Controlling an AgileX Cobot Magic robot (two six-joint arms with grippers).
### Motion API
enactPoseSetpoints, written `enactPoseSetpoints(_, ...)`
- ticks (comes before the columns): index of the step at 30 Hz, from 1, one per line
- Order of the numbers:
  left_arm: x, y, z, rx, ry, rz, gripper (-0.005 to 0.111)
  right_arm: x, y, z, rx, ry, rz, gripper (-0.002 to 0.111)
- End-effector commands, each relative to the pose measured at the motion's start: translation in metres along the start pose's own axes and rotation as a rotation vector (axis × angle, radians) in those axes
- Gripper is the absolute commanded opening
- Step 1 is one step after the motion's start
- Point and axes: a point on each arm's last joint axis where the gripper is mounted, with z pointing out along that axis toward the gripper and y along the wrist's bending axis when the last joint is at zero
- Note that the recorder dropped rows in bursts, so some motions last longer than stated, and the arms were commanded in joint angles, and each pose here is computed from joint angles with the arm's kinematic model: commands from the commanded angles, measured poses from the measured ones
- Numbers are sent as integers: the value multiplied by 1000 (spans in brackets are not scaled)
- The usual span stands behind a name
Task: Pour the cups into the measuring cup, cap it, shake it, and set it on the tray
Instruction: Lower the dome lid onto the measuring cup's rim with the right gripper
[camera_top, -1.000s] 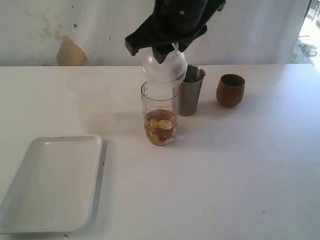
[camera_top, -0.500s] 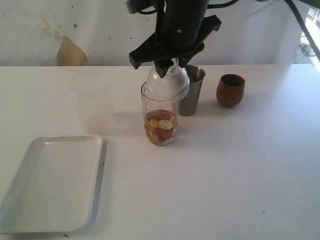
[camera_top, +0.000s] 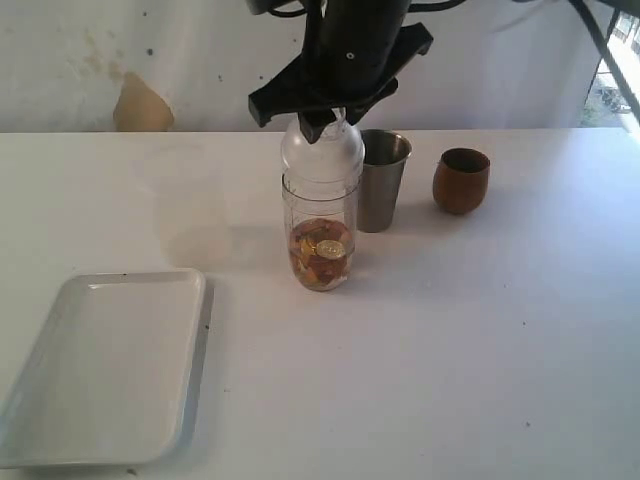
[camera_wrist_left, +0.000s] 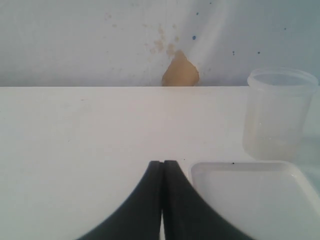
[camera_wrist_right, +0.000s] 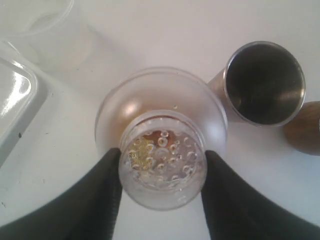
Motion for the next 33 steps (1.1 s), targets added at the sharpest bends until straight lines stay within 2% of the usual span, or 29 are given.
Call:
enactPoseSetpoints(1,2,0,0,4,2,2,0,-2,-2,0,-1,-17,7,0)
enactPoseSetpoints(33,2,0,0,4,2,2,0,1,0,18,1,37,4,2)
